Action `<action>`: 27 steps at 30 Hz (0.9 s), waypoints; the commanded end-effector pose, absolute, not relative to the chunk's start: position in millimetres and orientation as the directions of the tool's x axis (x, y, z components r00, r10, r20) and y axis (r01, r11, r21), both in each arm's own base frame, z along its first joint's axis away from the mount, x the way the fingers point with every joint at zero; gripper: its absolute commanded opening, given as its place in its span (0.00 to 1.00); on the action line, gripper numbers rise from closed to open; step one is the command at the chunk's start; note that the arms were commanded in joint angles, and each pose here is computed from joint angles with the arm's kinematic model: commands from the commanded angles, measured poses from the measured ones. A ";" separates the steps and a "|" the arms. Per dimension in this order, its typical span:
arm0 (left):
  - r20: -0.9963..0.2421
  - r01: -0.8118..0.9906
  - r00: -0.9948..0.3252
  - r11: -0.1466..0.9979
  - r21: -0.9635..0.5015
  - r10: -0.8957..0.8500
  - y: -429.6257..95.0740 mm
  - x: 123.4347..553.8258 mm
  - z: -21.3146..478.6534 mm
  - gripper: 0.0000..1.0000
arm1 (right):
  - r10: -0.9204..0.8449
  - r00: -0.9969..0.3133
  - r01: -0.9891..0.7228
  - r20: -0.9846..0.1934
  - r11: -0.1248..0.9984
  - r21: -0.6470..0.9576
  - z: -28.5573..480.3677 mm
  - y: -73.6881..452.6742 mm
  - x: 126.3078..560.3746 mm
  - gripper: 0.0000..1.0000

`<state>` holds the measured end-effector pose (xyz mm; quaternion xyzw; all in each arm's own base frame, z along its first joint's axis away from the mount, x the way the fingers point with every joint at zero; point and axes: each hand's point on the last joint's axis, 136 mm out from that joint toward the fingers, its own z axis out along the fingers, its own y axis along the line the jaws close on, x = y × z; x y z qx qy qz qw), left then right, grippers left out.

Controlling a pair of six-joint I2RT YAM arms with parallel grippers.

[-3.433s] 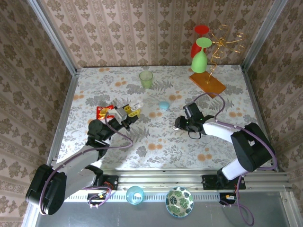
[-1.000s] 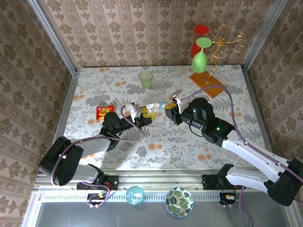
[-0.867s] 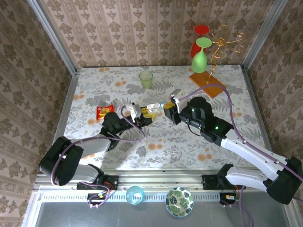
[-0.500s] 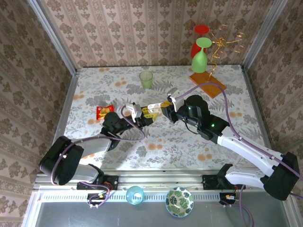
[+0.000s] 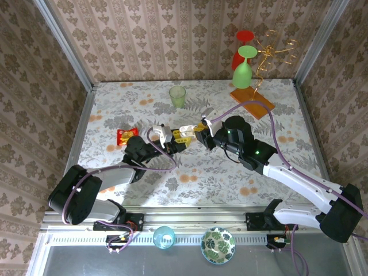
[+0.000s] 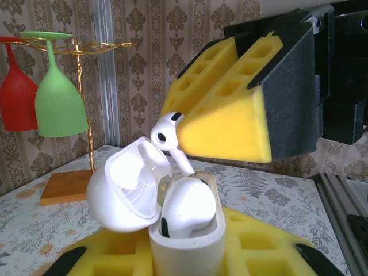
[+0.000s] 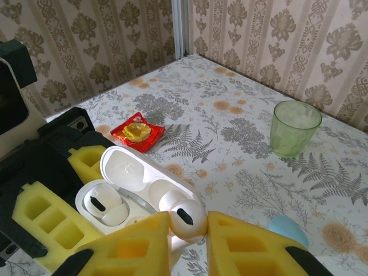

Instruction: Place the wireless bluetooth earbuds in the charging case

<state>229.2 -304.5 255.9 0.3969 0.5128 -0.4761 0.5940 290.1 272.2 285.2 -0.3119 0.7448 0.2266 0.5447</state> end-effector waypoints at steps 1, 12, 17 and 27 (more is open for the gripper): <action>-0.975 0.978 0.056 0.208 0.011 -0.214 -307.3 225.8 279.9 0.08 | -0.264 -0.178 -0.736 -0.948 0.676 -0.050 288.1 273.8 282.6 0.20; -0.974 0.979 0.052 0.203 0.006 -0.221 -307.8 225.8 282.9 0.08 | -0.361 -0.108 -0.763 -0.926 0.627 -0.155 283.6 268.1 269.4 0.23; -0.974 0.981 0.048 0.196 0.004 -0.220 -309.0 226.0 283.4 0.07 | -0.382 -0.098 -0.776 -0.919 0.608 -0.170 282.3 270.2 266.8 0.23; -0.976 0.983 0.039 0.181 0.000 -0.216 -312.4 226.9 282.3 0.07 | -0.402 -0.084 -0.794 -0.912 0.580 -0.183 288.0 279.7 267.1 0.24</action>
